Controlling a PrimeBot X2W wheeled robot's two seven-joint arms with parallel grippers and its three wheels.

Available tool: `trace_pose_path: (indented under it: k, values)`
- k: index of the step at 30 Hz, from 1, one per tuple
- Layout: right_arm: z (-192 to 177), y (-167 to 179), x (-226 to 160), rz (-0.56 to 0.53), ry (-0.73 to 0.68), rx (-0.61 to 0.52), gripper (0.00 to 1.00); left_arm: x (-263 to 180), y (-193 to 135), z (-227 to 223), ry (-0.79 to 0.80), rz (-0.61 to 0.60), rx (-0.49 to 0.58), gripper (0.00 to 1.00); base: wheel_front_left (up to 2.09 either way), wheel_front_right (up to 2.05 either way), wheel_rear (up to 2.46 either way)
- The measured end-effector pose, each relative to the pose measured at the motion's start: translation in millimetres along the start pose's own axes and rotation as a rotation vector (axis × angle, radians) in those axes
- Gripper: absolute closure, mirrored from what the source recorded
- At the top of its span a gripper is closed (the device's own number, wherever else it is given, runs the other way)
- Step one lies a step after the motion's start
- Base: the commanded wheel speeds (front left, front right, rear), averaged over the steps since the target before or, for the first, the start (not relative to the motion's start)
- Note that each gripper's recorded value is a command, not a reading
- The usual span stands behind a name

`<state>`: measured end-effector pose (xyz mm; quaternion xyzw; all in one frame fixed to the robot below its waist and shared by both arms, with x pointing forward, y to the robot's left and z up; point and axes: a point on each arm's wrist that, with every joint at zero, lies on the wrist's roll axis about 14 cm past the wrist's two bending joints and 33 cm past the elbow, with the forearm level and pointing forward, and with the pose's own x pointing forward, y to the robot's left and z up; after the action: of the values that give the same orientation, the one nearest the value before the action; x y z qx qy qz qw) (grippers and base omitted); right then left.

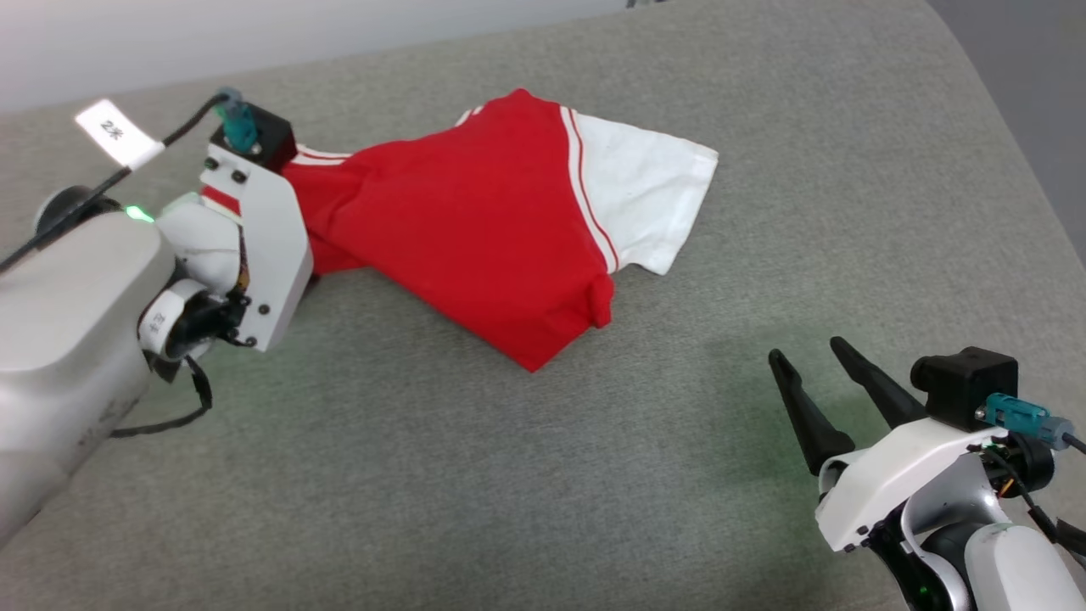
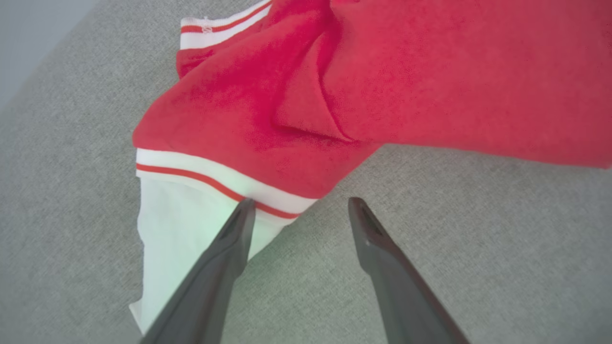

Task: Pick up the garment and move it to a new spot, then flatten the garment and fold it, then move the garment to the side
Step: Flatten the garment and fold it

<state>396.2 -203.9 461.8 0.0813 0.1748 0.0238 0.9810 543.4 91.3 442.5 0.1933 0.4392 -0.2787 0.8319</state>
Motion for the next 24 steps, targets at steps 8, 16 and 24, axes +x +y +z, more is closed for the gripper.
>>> trace_pose_path:
  k: [8, 16, 24]
  values:
    - [-8.5, -9.6, -3.0, -0.031, 0.014, 0.014, 0.00, 18.1, 4.6, 1.7, 0.000, 0.012, -0.009, 1.00, 0.00, 0.00, 0.00]
    - [-11.8, -10.6, -2.7, -0.038, 0.016, 0.025, 0.00, 13.7, 4.6, 6.7, 0.048, -0.045, -0.040, 1.00, 0.00, 0.00, 0.00]
    - [-12.8, -6.7, 0.3, -0.027, 0.013, 0.031, 0.00, -21.6, -8.9, 23.0, 0.091, -0.152, -0.036, 1.00, 0.00, 0.00, 0.00]
